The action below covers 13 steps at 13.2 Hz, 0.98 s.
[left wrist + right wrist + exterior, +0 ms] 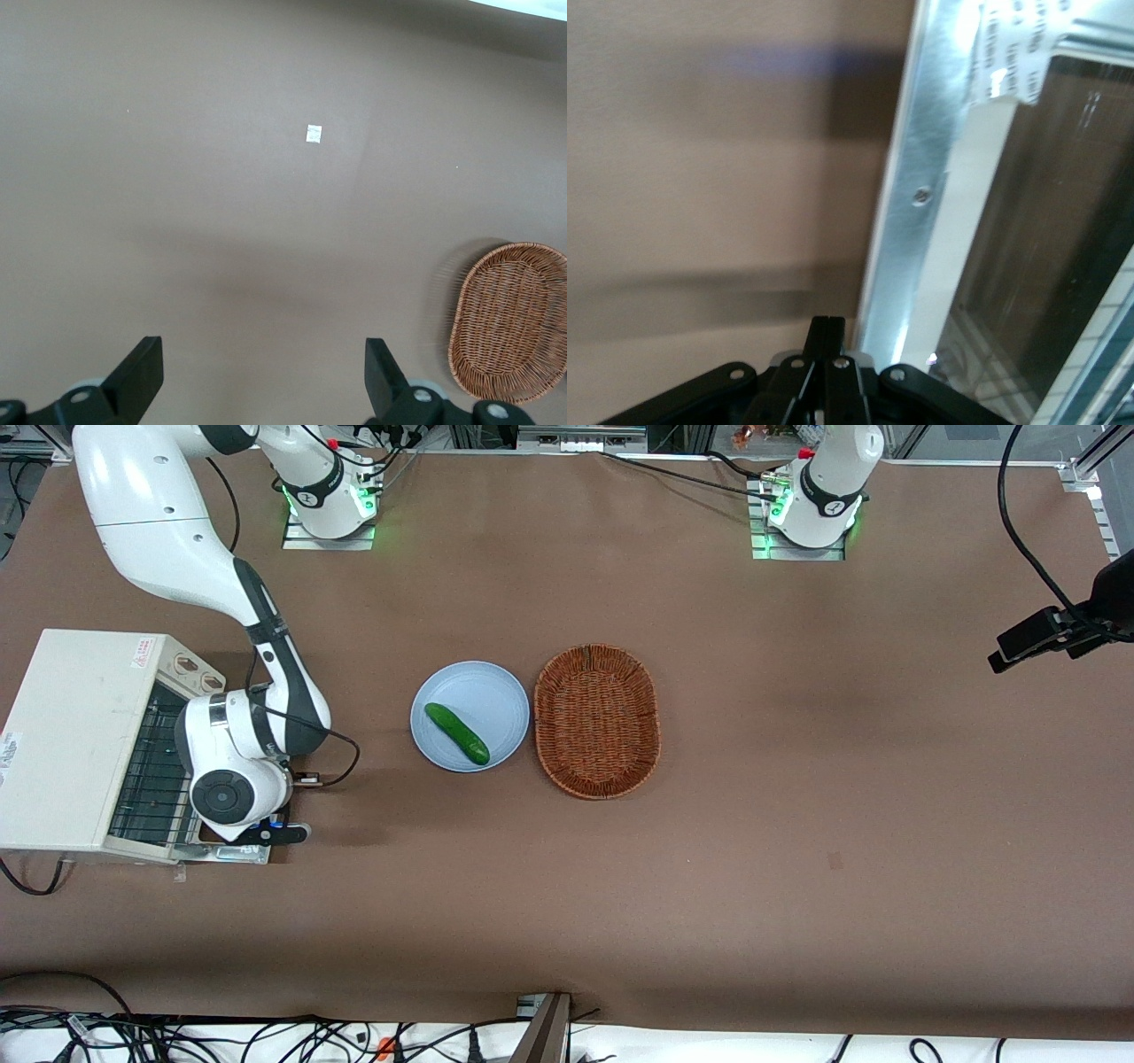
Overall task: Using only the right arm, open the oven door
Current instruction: 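Pull the handle outward and down with the right gripper, swinging the door open, then release the handle and lift the right gripper away from the oven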
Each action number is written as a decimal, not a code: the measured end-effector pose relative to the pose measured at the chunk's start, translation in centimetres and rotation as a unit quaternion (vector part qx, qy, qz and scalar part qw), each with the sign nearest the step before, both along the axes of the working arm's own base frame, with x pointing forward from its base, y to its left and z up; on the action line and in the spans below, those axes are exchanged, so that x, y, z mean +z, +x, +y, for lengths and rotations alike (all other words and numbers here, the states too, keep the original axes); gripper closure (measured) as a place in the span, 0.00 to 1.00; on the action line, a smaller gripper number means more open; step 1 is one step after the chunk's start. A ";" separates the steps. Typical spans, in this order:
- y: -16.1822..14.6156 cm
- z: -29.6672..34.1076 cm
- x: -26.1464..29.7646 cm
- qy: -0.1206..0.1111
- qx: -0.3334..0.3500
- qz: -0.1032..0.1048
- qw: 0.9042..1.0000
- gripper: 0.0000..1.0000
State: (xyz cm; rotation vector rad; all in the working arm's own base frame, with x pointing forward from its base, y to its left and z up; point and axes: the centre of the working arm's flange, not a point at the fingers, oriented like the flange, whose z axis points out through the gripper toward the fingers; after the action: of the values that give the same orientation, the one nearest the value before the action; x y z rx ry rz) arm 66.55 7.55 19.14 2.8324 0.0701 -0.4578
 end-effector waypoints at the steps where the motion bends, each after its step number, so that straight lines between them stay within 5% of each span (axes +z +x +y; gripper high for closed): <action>1: -0.1 1.0 0.1 0.002 -0.001 0.001 1.000 0.99; 6: 0.0 2.5 0.9 0.013 -0.009 -0.003 1.000 0.99; 9: 1.1 1.8 4.0 0.039 -0.008 -0.021 0.999 0.99; 13: 1.8 0.4 12.1 0.073 0.001 -0.054 0.996 0.63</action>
State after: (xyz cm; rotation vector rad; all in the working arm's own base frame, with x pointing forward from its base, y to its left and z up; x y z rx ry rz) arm 68.32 7.99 31.20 2.9942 0.0882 -0.3107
